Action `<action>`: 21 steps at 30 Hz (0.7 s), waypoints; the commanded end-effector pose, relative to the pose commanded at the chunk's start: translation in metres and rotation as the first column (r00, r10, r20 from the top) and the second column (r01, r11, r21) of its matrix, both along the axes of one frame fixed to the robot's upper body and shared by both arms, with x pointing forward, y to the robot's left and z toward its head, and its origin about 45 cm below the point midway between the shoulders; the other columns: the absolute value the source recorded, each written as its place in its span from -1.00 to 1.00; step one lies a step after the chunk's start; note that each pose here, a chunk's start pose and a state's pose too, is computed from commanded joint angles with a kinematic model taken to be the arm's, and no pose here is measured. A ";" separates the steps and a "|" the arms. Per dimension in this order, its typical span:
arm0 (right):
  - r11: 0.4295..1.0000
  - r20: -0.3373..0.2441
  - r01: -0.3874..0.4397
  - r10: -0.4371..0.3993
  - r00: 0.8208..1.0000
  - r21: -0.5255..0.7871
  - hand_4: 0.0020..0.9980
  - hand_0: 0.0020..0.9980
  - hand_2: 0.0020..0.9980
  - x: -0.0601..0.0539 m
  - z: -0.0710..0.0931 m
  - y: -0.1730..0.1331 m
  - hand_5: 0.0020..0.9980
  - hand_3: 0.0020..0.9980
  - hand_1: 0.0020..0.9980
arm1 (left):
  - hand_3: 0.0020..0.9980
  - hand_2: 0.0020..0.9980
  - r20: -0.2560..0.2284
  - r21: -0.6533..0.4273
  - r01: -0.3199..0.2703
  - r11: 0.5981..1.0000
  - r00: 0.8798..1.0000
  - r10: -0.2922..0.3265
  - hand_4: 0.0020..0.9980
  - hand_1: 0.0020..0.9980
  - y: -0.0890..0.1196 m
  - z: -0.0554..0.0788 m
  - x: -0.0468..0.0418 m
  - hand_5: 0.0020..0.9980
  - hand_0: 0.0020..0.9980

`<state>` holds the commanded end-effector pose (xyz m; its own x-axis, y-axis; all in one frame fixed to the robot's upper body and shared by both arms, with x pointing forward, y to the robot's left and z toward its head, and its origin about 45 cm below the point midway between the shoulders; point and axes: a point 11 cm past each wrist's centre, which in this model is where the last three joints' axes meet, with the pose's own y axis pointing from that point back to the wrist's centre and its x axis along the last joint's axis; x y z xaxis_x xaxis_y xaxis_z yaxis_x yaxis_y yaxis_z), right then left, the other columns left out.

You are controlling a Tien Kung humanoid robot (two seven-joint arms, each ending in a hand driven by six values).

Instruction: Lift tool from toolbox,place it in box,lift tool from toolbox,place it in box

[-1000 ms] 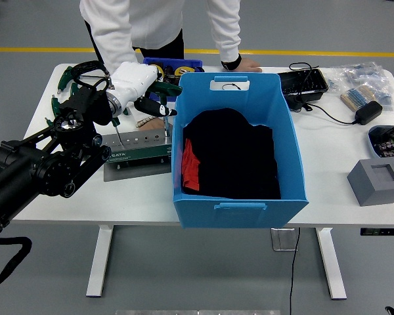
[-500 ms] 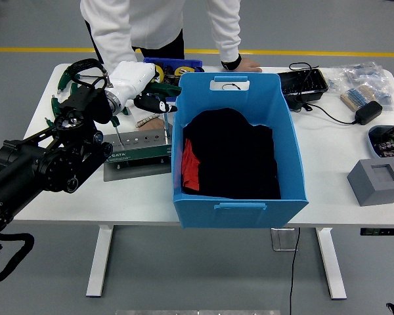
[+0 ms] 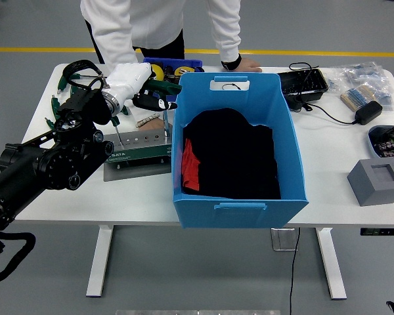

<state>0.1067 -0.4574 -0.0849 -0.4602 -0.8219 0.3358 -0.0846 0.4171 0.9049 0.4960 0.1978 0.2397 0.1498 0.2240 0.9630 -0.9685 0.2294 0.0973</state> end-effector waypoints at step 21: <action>1.000 -0.003 0.003 -0.003 1.000 0.000 0.56 0.30 0.38 -0.001 0.000 0.000 0.34 0.10 0.26 | -0.95 -0.99 0.031 -0.031 0.042 0.999 0.999 -0.041 0.75 -1.00 -0.005 0.011 -0.0002 0.47 -0.83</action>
<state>0.1053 -0.4572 -0.0853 -0.4616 -0.8207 0.3369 -0.0811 0.4172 0.9052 0.4958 0.1930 0.2511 0.1307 0.2487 0.9597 -0.9605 0.2717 0.0604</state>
